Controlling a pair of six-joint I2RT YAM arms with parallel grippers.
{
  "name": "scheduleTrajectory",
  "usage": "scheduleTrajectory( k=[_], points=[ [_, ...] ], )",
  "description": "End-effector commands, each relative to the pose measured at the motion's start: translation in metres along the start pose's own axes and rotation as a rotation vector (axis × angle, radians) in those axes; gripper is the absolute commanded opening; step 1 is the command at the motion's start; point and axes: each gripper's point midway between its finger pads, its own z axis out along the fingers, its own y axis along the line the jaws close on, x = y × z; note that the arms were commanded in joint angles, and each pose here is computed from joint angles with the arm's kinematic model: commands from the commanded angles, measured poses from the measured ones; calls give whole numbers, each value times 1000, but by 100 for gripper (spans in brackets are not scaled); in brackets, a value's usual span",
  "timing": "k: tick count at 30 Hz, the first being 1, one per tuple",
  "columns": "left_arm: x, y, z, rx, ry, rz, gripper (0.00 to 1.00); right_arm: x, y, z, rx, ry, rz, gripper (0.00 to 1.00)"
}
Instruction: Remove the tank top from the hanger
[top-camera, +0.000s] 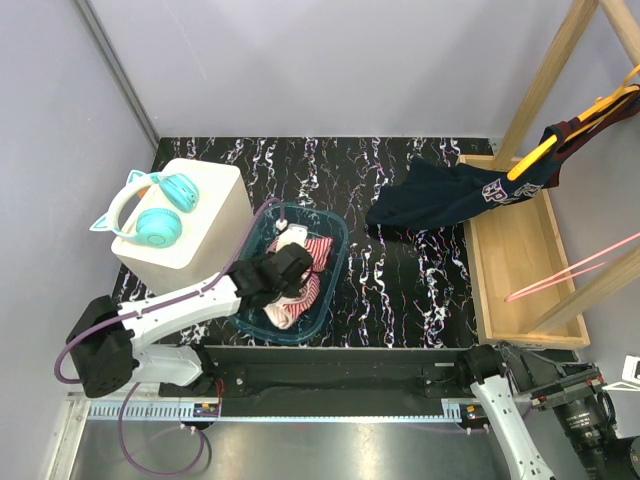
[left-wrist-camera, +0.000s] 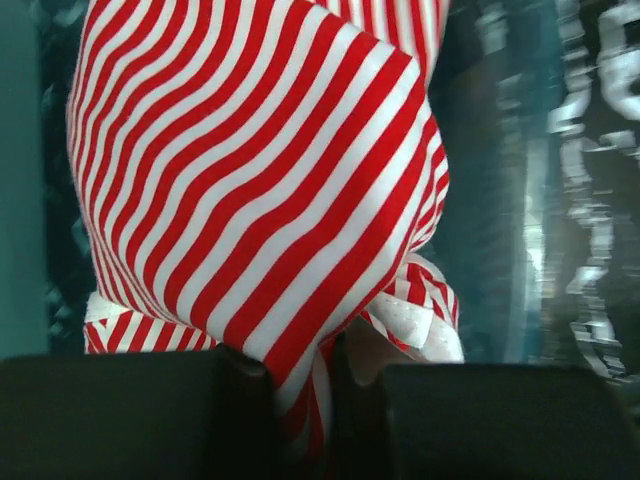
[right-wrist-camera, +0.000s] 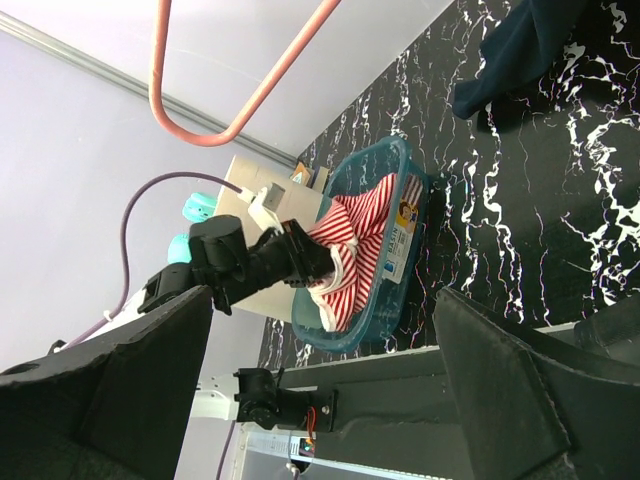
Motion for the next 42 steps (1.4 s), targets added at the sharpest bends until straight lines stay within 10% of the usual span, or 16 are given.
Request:
scheduleTrajectory(
  k=[1,3,6,13,22,32,42],
  points=[
    [-26,26,-7,-138,-109,-74,49,14,-15,0,81,81,-2,100],
    [-39,19,-20,-95,-133,-83,79,13,-14,0,81,81,-5,100],
    [-59,-3,-47,64,-162,-87,99,13,-14,1,78,81,-9,99],
    [-94,-112,-142,798,-245,4,99,12,-13,0,71,76,-10,100],
    [-176,-185,-252,1340,-505,49,99,11,-11,-3,59,66,-7,100],
    [-290,-282,-297,1394,-876,168,99,7,-4,-12,31,45,26,100],
    [-326,-369,-228,1121,-1173,206,99,6,-3,-18,27,38,40,100]
  ],
)
